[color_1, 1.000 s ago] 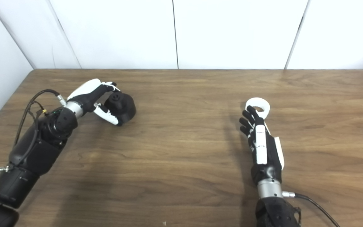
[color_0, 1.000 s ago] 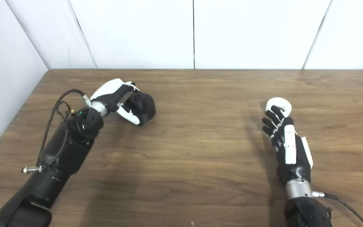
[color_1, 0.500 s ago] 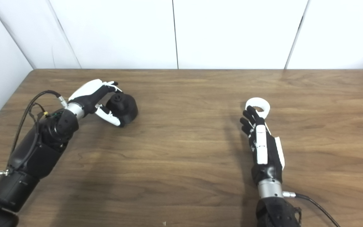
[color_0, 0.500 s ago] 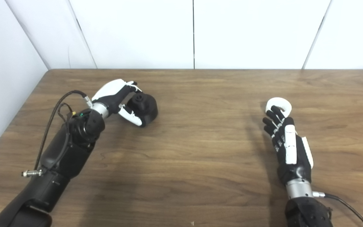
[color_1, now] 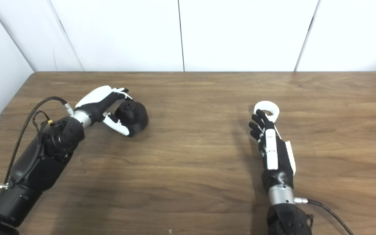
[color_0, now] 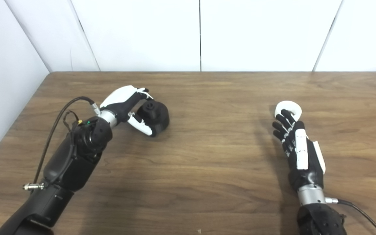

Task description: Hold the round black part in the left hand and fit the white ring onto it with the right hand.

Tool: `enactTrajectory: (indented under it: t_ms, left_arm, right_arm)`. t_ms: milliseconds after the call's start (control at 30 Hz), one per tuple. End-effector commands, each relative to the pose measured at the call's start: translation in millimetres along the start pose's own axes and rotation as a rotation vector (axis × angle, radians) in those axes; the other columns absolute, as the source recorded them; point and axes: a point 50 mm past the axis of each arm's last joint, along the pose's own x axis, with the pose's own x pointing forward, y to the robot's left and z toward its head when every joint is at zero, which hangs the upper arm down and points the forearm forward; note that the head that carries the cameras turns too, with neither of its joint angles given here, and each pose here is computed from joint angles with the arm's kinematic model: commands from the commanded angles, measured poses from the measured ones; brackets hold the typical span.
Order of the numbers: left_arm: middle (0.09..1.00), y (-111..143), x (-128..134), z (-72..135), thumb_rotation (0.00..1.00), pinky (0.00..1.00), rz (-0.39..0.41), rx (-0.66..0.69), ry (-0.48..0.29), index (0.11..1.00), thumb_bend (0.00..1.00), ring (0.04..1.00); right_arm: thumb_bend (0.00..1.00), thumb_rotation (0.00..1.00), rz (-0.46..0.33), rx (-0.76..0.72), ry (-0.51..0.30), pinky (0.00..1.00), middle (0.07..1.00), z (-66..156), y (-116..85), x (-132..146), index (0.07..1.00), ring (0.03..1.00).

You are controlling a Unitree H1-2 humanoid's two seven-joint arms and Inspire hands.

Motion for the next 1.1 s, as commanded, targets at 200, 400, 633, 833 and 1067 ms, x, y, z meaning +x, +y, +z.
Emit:
enactTrajectory:
  t_ms: [200,400,633,833,1067]
  left_arm:
    - [0.971,11,-6,20,0.19,0.87,0.038,0.04,-0.076,0.671,0.89,1.0]
    - [0.966,2,-13,30,0.19,0.94,0.024,0.063,-0.112,0.671,0.89,1.0]
    - [0.964,-11,-23,44,0.18,0.91,0.01,0.078,-0.165,0.67,0.88,1.0]
    - [0.959,-20,-31,55,0.19,0.89,-0.003,0.086,-0.195,0.671,0.89,1.0]
    - [0.956,-35,-41,70,0.18,0.91,-0.024,0.092,-0.252,0.667,0.89,1.0]
  right_arm:
    - [0.49,1.0,0.015,-0.001,-0.068,0.87,0.885,19,3,7,0.876,0.872]
    - [0.5,1.0,0.015,-0.01,-0.068,0.87,0.888,20,3,8,0.876,0.875]
    - [0.5,1.0,0.016,-0.006,-0.068,0.87,0.885,22,4,9,0.874,0.875]
    - [0.5,1.0,0.023,-0.005,-0.07,0.87,0.889,24,3,9,0.877,0.88]
    - [0.49,1.0,0.026,-0.011,-0.074,0.86,0.888,27,3,9,0.875,0.872]
